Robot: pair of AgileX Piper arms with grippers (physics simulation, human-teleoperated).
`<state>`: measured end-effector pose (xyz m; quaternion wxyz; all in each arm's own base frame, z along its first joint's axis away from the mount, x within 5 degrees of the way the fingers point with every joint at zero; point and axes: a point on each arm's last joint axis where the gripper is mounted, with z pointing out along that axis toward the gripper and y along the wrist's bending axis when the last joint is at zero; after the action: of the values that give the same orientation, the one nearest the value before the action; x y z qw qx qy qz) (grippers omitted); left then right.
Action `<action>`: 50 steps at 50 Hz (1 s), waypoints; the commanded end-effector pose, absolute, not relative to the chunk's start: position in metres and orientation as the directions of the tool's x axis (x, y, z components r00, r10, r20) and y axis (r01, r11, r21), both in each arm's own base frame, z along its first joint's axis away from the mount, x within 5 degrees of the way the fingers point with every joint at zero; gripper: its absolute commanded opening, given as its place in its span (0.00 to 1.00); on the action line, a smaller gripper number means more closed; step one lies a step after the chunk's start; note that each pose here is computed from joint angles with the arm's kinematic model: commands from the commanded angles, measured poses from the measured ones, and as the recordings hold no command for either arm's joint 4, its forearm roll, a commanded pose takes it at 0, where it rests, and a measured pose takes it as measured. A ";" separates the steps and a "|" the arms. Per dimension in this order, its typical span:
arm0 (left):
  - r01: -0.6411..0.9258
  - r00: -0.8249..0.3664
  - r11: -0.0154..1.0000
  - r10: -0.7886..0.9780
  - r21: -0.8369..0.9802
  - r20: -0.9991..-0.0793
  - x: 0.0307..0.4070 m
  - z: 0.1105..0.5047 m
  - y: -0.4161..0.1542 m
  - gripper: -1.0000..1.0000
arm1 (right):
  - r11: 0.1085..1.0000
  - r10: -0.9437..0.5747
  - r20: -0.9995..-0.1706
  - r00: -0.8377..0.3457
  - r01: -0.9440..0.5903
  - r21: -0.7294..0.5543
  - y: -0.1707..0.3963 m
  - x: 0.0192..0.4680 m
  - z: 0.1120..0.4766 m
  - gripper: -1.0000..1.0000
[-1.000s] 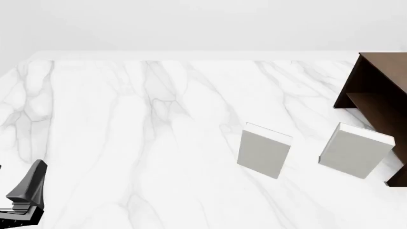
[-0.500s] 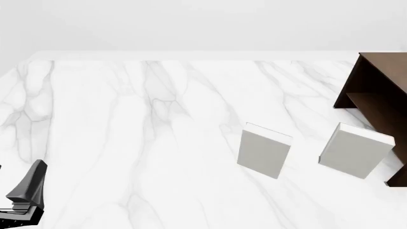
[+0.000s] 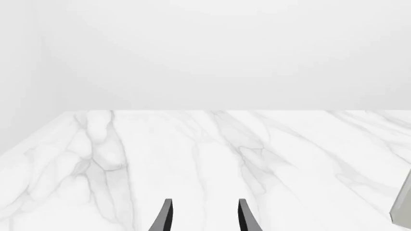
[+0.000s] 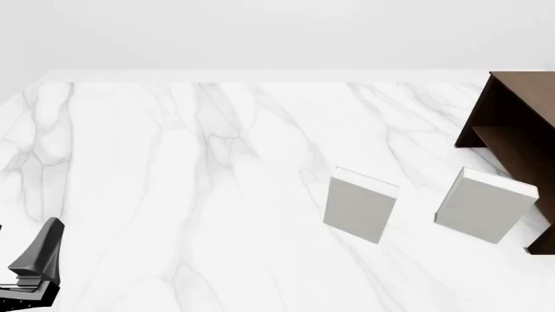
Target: Pick up the book on the left and place it on top of the shelf.
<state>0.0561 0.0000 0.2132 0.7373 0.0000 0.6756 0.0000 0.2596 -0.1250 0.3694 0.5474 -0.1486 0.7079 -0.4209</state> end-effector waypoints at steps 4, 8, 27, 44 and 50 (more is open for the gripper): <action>0.000 0.087 1.000 0.000 0.000 -0.996 0.056 0.213 0.000 1.00 | 0.592 -0.666 -0.649 -0.367 0.270 -0.760 -0.136 0.266 0.363 0.00; 0.000 0.087 1.000 0.000 0.000 -0.996 0.056 0.213 0.000 1.00 | 0.591 -0.667 -0.648 -0.368 0.268 -0.761 -0.137 0.268 0.362 0.00; 0.000 0.087 1.000 0.000 0.000 -0.996 0.056 0.213 0.000 1.00 | 0.588 -0.658 -0.644 -0.390 0.267 -0.763 -0.147 0.276 0.351 0.00; 0.000 0.087 1.000 0.000 0.000 -0.996 0.056 0.213 0.000 1.00 | 0.582 -0.652 -0.636 -0.413 0.265 -0.769 -0.159 0.284 0.339 0.00; 0.000 0.087 1.000 0.000 0.000 -0.996 0.056 0.213 0.000 1.00 | 0.576 -0.651 -0.629 -0.425 0.263 -0.774 -0.164 0.287 0.334 0.00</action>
<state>0.0561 0.0000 0.2132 0.7373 0.0000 0.6756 0.0000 0.2832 -0.1567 0.3339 0.5156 -0.1421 0.7260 -0.4324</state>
